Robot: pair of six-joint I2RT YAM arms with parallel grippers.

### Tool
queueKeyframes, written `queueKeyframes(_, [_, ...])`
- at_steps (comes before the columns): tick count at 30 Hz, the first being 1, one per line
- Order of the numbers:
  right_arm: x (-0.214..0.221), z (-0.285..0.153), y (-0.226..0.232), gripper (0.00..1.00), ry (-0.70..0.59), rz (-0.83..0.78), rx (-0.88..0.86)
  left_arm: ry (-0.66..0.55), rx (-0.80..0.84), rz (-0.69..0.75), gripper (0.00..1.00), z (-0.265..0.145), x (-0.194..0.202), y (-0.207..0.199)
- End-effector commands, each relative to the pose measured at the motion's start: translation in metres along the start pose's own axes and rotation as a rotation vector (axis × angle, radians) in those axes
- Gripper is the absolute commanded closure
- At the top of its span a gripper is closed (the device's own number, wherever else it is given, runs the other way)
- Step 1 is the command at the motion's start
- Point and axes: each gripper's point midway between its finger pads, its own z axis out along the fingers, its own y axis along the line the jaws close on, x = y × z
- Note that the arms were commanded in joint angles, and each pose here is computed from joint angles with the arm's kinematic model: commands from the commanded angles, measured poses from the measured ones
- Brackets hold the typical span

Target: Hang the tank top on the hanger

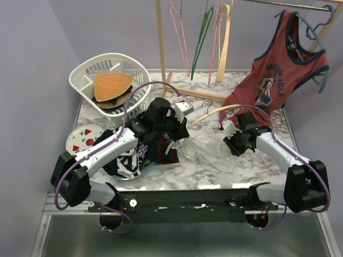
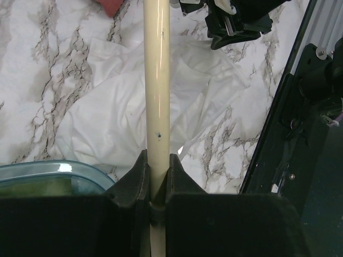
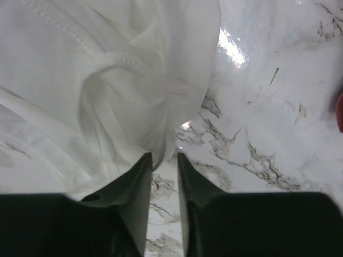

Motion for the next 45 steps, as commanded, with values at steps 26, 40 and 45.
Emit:
queueKeyframes(26, [-0.033, -0.116, -0.123, 0.99, -0.409, 0.25, 0.304, -0.17, 0.121, 0.175, 1.0, -0.029, -0.037, -0.024])
queueKeyframes(40, [-0.068, -0.156, -0.162, 0.99, -0.49, 0.273, 0.349, -0.149, 0.188, 0.219, 1.0, -0.03, -0.03, -0.033])
queueKeyframes(45, [-0.074, -0.167, -0.165, 1.0, -0.512, 0.267, 0.367, -0.13, 0.17, 0.21, 1.0, -0.027, -0.027, -0.029])
